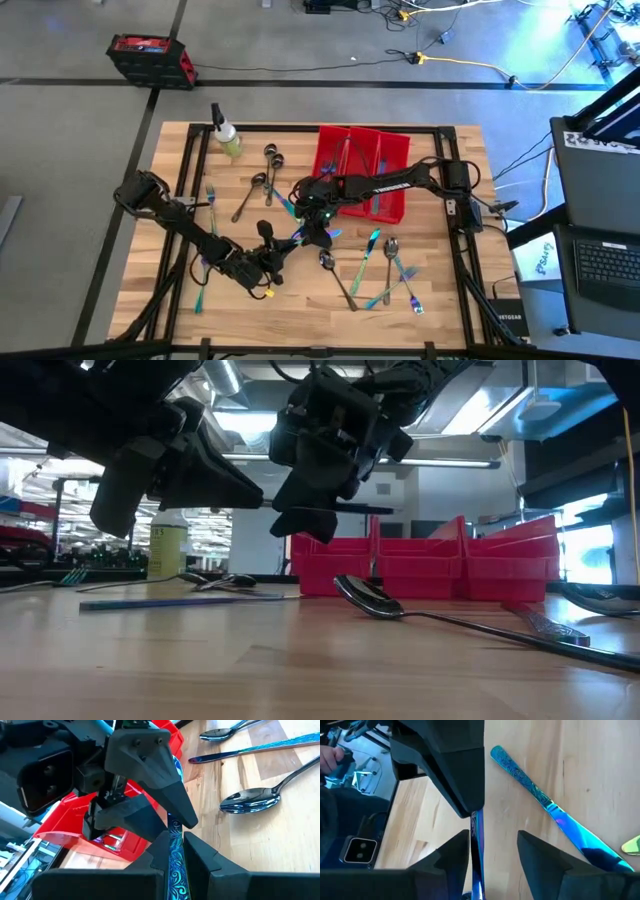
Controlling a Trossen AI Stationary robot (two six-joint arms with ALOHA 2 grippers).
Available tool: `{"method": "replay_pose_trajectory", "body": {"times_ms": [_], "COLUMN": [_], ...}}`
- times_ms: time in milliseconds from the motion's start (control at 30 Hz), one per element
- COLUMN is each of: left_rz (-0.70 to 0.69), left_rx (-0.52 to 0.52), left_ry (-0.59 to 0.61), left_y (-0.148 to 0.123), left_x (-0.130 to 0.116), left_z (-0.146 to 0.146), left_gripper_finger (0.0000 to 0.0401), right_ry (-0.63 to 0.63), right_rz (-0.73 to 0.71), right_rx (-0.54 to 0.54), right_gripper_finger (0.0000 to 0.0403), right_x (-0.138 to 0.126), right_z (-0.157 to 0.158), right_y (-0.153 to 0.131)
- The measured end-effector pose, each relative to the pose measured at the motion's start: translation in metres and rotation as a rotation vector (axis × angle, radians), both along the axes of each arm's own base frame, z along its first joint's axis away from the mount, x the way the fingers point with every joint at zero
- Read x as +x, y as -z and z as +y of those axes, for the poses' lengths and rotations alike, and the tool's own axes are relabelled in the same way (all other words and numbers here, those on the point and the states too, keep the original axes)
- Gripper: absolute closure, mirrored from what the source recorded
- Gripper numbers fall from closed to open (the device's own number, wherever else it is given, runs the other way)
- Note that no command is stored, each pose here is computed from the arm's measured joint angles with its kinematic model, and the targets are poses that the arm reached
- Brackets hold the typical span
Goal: Sort silverware
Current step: Put the blue knife into the right red silverware bin
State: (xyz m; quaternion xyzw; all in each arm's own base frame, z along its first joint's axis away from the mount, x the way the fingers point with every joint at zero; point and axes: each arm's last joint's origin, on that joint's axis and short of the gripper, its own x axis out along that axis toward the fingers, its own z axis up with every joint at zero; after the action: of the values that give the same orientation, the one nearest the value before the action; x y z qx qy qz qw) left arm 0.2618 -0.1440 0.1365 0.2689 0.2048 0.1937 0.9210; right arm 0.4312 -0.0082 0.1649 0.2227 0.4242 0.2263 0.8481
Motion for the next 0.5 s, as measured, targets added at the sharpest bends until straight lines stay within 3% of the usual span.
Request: {"method": "replay_pose_trajectory", "body": {"times_ms": [333, 500], "left_rz": [-0.001, -0.001], "left_rx": [-0.009, -0.008], "left_ry": [-0.008, -0.010], "left_y": [0.0006, 0.0006], "left_x": [0.0001, 0.0005], "left_z": [0.0010, 0.0016], "left_gripper_finger": [0.0380, 0.0380], "right_ry": [-0.026, -0.027], "right_rz": [-0.004, 0.000], "right_rx": [0.037, 0.046], "right_gripper_finger": [0.0255, 0.0288], "right_x": [-0.0002, -0.0002], "right_z": [0.0010, 0.0017], "right_y": [-0.0009, -0.0010]}}
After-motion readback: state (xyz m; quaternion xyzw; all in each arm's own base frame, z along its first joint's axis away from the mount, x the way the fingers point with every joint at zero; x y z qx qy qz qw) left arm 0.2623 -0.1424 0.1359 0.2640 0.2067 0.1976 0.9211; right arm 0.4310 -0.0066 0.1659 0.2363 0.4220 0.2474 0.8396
